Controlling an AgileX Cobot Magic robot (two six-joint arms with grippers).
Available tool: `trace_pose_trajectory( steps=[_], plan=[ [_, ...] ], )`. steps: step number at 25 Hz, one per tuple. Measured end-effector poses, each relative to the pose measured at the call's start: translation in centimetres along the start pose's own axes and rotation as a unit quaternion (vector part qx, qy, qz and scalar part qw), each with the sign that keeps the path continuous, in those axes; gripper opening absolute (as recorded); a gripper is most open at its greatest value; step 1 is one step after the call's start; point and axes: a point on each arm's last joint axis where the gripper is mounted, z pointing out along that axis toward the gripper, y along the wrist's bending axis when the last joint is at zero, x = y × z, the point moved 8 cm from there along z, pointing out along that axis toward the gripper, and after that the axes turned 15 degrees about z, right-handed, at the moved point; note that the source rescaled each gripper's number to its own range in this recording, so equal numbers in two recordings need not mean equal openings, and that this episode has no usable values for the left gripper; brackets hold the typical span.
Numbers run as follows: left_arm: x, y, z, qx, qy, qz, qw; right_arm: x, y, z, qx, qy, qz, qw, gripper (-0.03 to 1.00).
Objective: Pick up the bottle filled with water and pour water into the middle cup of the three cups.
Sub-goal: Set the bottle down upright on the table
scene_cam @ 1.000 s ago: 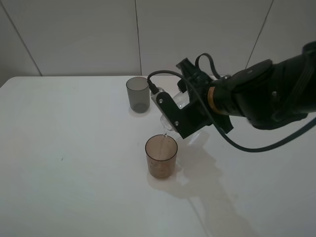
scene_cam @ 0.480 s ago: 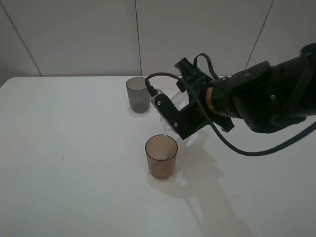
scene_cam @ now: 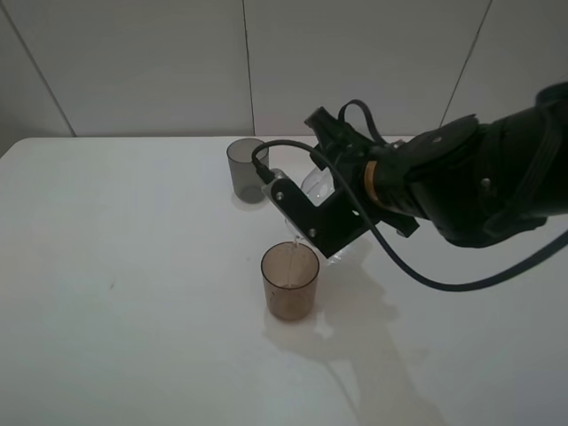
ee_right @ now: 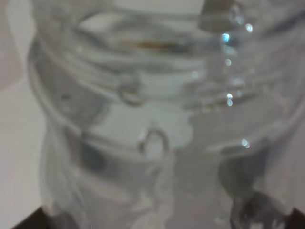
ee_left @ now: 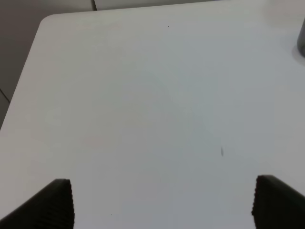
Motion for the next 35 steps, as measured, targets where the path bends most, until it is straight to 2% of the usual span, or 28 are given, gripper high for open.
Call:
trace_pose_trajectory(
  steps=[7, 20, 35],
  plan=[
    [0.0, 0.0, 0.0, 0.0, 0.0, 0.0, 1.0, -0.06, -0.02, -0.04, 0.001, 0.0, -0.003, 1.0, 0.0],
    [0.0, 0.0, 0.0, 0.0, 0.0, 0.0, 1.0, -0.29, -0.19, -0.26, 0.006, 0.006, -0.07, 0.998, 0.0],
    [0.0, 0.0, 0.0, 0.0, 0.0, 0.0, 1.0, -0.68, -0.27, -0.44, 0.009, 0.004, -0.1, 0.995, 0.0]
  ],
)
